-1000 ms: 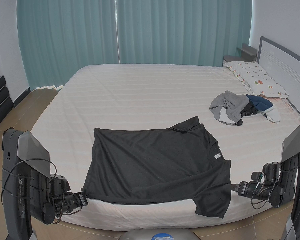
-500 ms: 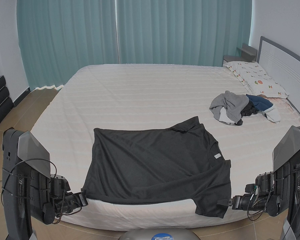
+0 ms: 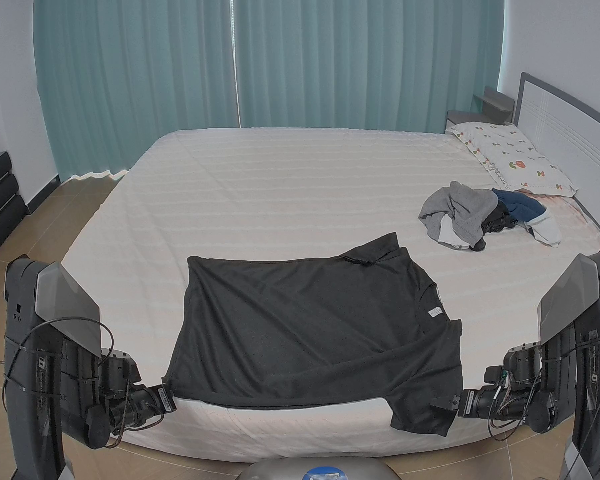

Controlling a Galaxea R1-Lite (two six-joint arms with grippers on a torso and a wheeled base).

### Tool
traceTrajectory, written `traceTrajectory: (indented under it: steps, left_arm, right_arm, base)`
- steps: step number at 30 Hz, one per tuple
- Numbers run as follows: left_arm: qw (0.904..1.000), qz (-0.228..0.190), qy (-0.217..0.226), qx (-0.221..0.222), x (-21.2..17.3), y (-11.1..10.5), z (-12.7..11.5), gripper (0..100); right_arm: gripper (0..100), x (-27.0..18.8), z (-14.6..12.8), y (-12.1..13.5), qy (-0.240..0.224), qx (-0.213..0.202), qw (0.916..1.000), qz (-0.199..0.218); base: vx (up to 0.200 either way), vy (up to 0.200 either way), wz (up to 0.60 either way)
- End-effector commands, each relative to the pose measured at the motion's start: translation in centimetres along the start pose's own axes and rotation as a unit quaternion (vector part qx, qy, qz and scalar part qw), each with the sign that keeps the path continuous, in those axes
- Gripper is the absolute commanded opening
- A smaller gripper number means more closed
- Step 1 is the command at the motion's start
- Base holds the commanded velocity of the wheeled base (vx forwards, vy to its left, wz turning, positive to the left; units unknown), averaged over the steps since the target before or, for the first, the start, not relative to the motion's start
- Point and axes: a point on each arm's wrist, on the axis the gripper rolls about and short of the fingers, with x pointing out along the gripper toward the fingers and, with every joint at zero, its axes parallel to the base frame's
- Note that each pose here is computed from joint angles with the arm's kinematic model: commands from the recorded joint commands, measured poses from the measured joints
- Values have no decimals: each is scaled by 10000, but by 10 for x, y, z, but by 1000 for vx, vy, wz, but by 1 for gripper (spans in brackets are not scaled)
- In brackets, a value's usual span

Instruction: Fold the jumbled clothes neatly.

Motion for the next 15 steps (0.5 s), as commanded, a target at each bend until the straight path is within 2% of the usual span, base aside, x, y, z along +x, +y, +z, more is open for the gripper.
traceTrajectory:
  steps: [1,15]
  left_arm:
    - [10000,-28,-53,3,0,0,1,0]
    - [10000,3,-42,39,-1,0,0,0]
  right_arm:
    - [0,1,-1,-1,-55,-2,9999,-112]
    - [0,-24,-4,-12,-16,307,9988,-386]
  base:
    - [0,0,0]
    - [0,0,0]
